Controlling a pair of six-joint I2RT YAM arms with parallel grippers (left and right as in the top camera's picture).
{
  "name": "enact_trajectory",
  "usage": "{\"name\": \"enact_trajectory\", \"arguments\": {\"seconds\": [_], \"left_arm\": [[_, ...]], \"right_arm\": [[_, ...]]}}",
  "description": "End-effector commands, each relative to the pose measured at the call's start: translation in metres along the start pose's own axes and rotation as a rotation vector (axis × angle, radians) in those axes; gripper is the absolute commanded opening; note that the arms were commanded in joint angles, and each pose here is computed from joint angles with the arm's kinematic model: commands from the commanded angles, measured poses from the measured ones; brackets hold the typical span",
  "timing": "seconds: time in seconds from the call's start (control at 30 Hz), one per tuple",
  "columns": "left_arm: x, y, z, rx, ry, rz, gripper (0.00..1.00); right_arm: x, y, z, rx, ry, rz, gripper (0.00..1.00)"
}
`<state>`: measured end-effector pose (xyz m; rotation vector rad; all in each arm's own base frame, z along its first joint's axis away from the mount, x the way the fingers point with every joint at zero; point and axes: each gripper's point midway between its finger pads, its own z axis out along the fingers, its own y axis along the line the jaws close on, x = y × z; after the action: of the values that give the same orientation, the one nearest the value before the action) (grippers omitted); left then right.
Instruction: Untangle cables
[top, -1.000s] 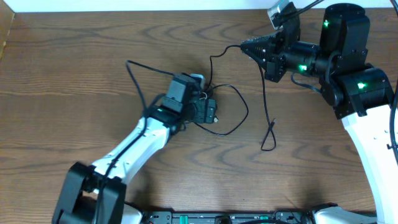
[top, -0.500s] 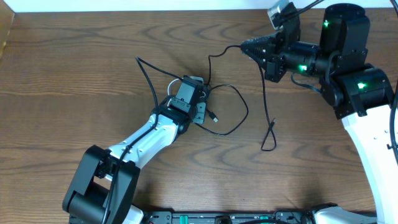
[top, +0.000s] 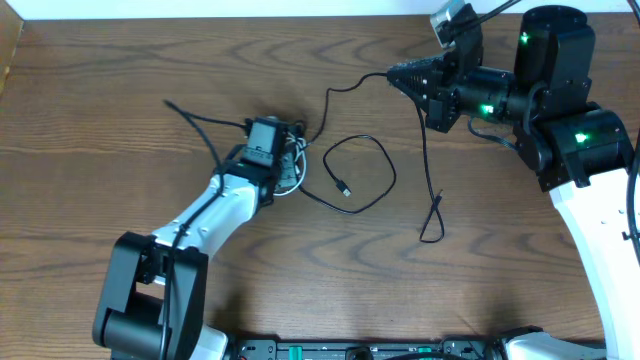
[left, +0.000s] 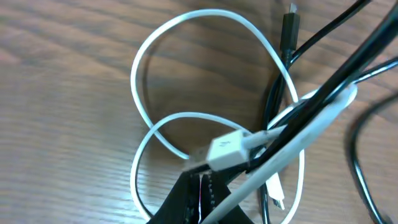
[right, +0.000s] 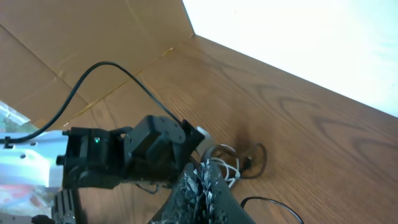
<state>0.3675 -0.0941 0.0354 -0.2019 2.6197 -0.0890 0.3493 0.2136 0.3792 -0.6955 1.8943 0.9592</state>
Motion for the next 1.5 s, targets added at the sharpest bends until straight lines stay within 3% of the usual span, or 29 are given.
{"name": "enact_trajectory", "arguments": {"seconds": [0.0, 0.27, 0.3, 0.33, 0.47, 0.6, 0.77, 1.07, 1.2, 1.3, 1.47], "left_arm": [[0.004, 0.015, 0.004, -0.037, 0.018, -0.092, 0.08], [0.008, 0.030, 0.004, -0.057, 0.051, -0.197, 0.09], [0.010, 0.034, 0.004, -0.068, 0.061, -0.235, 0.17], [0.012, 0.041, 0.004, -0.084, 0.074, -0.287, 0.35], [0.011, 0.039, 0.005, -0.040, 0.089, -0.317, 0.56], [0.002, 0.017, 0.005, 0.091, 0.085, -0.313, 0.60], [-0.005, -0.022, -0.003, 0.317, 0.091, -0.176, 0.64], [-0.007, -0.016, 0.000, 0.275, 0.073, -0.174, 0.65], [0.000, -0.009, 0.001, 0.242, 0.087, -0.095, 0.66], [0.008, -0.001, 0.002, 0.202, 0.112, -0.097, 0.71], [0.015, -0.029, -0.007, 0.380, 0.141, 0.057, 0.76]], "right_arm": [[-0.006, 0.006, -0.004, -0.006, -0.014, -0.009, 0.01], [-0.005, 0.006, -0.004, -0.006, -0.012, -0.011, 0.01], [-0.005, 0.006, -0.004, -0.006, -0.012, -0.011, 0.01], [-0.005, 0.006, -0.004, -0.006, -0.011, -0.010, 0.01], [-0.005, 0.006, -0.004, -0.006, -0.012, -0.011, 0.01], [-0.005, 0.006, -0.004, -0.006, -0.012, -0.011, 0.01], [-0.005, 0.006, -0.004, -0.005, -0.012, -0.011, 0.01], [-0.005, 0.006, -0.004, -0.006, -0.012, -0.011, 0.01], [-0.005, 0.006, -0.004, -0.006, -0.012, -0.011, 0.01], [-0.005, 0.006, -0.004, -0.006, -0.012, -0.011, 0.01], [-0.005, 0.006, -0.004, -0.006, -0.012, -0.011, 0.01]]}}
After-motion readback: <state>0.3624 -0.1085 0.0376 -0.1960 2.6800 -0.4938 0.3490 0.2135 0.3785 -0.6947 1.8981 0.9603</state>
